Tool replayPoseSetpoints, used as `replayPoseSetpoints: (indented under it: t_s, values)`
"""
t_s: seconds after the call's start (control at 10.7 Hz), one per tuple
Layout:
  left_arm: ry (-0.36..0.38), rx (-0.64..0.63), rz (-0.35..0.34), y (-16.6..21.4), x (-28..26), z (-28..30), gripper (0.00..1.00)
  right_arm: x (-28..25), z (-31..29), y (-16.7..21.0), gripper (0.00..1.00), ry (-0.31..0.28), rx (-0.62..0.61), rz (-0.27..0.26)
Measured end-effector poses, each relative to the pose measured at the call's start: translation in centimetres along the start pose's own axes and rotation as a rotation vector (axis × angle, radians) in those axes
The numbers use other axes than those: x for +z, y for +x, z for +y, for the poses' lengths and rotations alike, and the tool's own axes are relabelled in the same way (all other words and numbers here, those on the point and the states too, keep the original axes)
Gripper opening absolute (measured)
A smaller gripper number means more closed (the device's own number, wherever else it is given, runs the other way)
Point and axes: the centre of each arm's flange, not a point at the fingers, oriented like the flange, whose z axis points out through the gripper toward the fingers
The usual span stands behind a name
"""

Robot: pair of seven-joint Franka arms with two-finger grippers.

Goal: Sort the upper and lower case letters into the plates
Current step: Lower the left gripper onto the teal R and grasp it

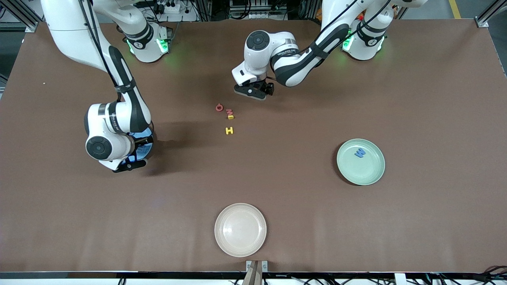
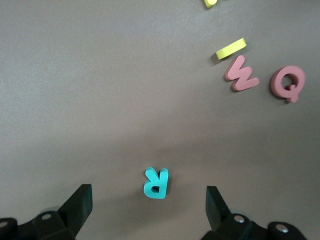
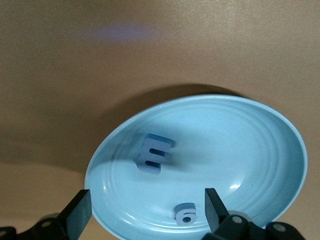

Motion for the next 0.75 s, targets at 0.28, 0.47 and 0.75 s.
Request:
replayPoseSetpoints:
  t_s: [0.28,0.47,0.75]
  values:
    - [0.027,0.020,0.019,-1.6,2.4,0.9,1.00,0.1,-0.1,0.0,1.00,-0.002,-0.002,0.003]
    - [0.036,0.021,0.022,-2.1,3.7,1.2,0.98,0.3,-0.1,0.0,1.00,-0.002,-0.002,0.003]
    - [0.036,0.024,0.013,-2.5,4.6,1.4,0.95,0.4,-0.1,0.0,1.00,-0.002,-0.002,0.006]
